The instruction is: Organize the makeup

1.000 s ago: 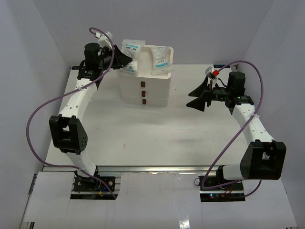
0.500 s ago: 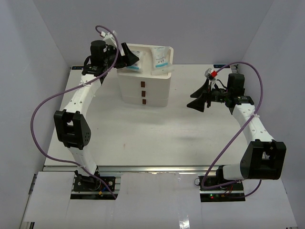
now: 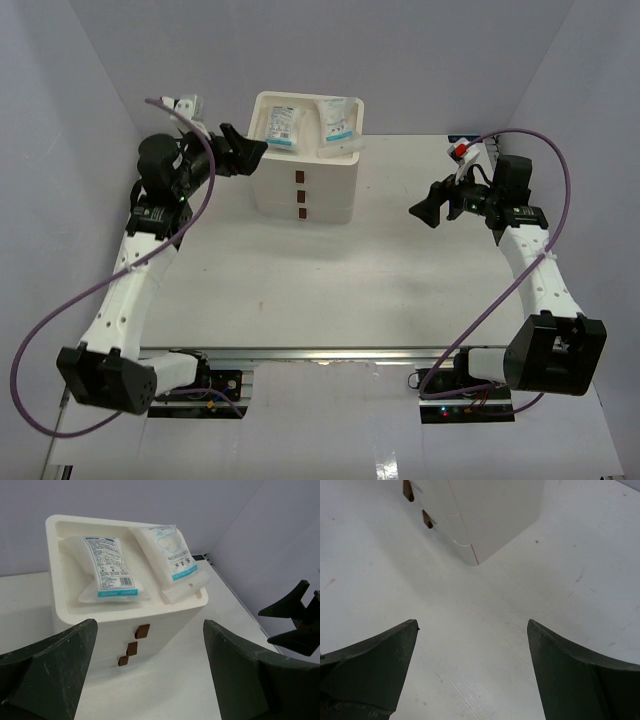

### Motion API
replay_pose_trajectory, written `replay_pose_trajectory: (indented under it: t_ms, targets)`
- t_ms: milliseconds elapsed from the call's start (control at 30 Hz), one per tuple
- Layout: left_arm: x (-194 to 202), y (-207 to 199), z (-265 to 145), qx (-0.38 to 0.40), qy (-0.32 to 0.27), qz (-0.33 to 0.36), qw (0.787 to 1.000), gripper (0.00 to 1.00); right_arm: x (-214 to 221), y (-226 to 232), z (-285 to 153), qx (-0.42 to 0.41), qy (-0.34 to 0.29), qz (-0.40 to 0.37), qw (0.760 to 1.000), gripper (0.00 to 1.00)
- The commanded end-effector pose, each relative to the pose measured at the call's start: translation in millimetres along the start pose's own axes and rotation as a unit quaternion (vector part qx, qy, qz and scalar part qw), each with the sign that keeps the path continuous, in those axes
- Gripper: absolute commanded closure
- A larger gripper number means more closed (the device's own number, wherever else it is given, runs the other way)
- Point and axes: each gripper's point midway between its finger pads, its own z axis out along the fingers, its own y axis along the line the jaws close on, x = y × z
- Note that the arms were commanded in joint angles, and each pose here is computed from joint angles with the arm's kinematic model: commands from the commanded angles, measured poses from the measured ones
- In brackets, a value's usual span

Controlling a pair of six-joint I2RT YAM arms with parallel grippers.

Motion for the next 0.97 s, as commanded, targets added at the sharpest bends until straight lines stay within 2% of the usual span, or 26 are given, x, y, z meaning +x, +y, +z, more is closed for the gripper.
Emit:
replay_pose_trajectory:
  t_ms: [0, 100, 267, 433, 933]
  targets:
    - [23.7, -4.3, -44.9, -0.004, -0.014, 0.02, 1.0, 0.02, -1.2, -19.7, -18.7, 0.086, -0.004, 0.01, 0.996, 0.08]
    - [67.3, 4.2, -63.9, -0.016, 0.021, 0.015, 1.0, 0.02, 1.9, -24.7, -26.7, 0.108, -0.009, 0.007, 0.994, 0.1]
    - [99.5, 8.6, -93.6, -0.032, 0.033, 0.021, 0.999, 0.02, 5.7, -37.8, -38.3, 0.156, -0.029, 0.025, 0.987, 0.1]
    - [101.5, 4.0, -103.5, -0.026, 0.019, 0.019, 0.999, 0.02, 16.3, -42.9, -45.0, 0.161, -0.048, 0.045, 0.985, 0.1]
    - [106.0, 4.8, -101.4, -0.024, 0.028, 0.015, 0.999, 0.02, 44.7, -81.3, -82.6, 0.195, -0.058, 0.112, 0.973, 0.1]
